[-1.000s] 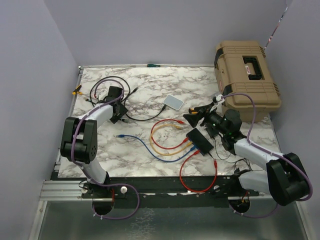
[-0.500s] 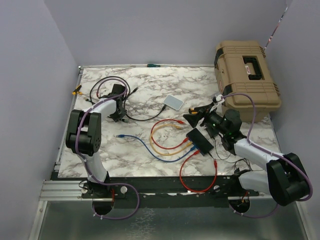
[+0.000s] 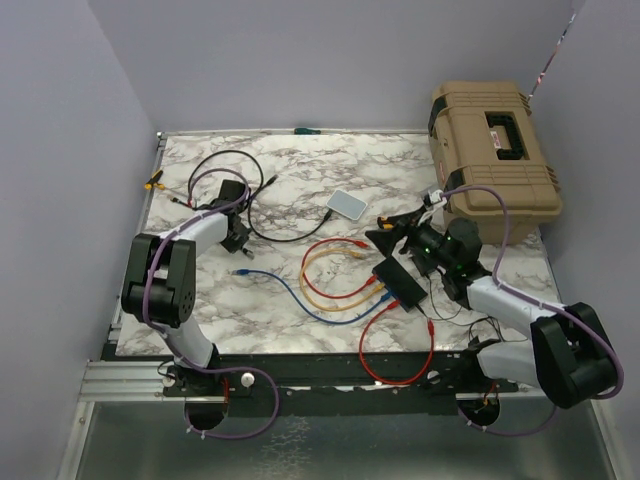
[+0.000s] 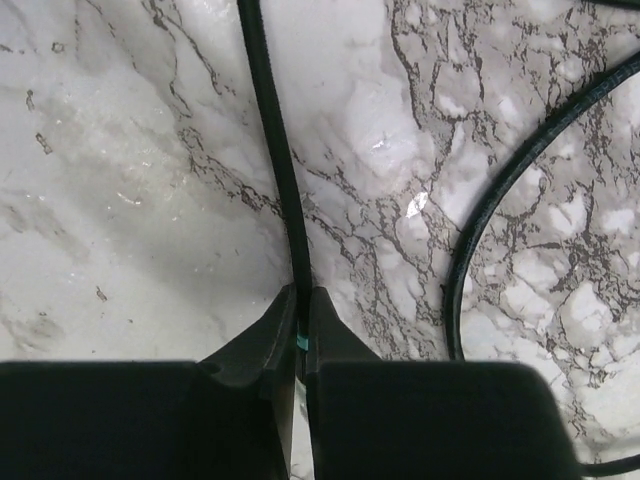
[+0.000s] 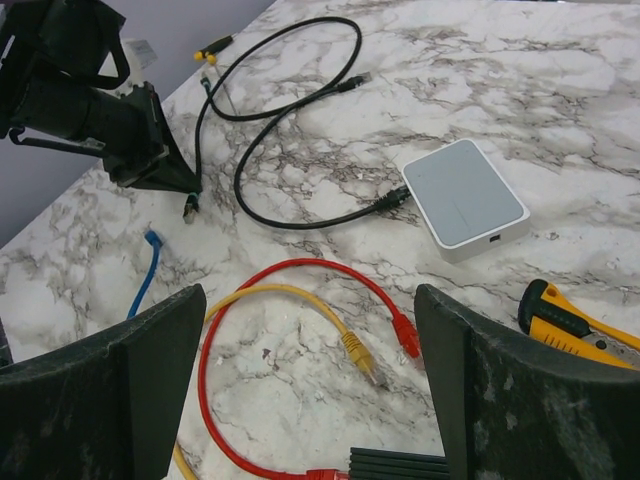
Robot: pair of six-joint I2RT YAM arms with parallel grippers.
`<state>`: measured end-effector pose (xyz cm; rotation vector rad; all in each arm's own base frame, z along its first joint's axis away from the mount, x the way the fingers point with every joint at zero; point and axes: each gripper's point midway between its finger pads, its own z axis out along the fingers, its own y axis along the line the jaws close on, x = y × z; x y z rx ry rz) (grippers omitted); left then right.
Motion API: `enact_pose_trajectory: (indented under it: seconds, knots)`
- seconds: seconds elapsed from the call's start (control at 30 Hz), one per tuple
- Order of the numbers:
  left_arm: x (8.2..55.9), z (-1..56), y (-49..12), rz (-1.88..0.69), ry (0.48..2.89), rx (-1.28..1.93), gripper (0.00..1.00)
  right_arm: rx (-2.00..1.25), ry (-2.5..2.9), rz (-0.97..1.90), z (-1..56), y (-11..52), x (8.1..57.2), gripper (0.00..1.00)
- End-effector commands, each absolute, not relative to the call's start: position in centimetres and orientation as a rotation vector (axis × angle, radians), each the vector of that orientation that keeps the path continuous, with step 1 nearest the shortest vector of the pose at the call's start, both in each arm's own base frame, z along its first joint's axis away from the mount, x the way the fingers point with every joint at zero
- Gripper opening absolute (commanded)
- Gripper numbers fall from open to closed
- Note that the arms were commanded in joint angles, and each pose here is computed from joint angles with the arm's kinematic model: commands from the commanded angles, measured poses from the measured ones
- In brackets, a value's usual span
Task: Insert the plug into the switch port
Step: Pick up the connector from the center of the board.
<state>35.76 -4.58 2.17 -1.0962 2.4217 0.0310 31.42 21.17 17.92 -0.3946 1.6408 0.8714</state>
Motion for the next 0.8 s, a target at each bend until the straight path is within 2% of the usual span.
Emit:
enact_pose_trajectory:
  seconds: [0.0, 0.23, 0.3, 0.33, 0.77]
  knots:
    - [32.7, 1.4, -6.0, -0.060, 2.495, -1.129, 0.04, -0.443, 1.648, 0.927, 17.4, 22.2, 30.8, 0.88]
    - [33.6, 6.2, -6.3, -0.267, 2.269, -1.109, 0.00, -0.534, 1.642, 1.009, 17.0, 24.3, 29.8, 0.89]
    - [33.9, 7.7, -6.9, -0.363, 2.198, -1.092, 0.00, -0.560, 1.623, 1.025, 17.2, 25.0, 29.3, 0.99]
    - [34.3, 8.6, -7.3, -0.422, 2.153, -1.082, 0.00, -0.569, 1.615, 1.030, 17.3, 25.3, 29.2, 1.00]
    - [34.8, 13.4, -10.2, -0.931, 1.766, -1.086, 0.00, -0.569, 1.657, 1.077, 18.7, 30.3, 29.5, 0.99]
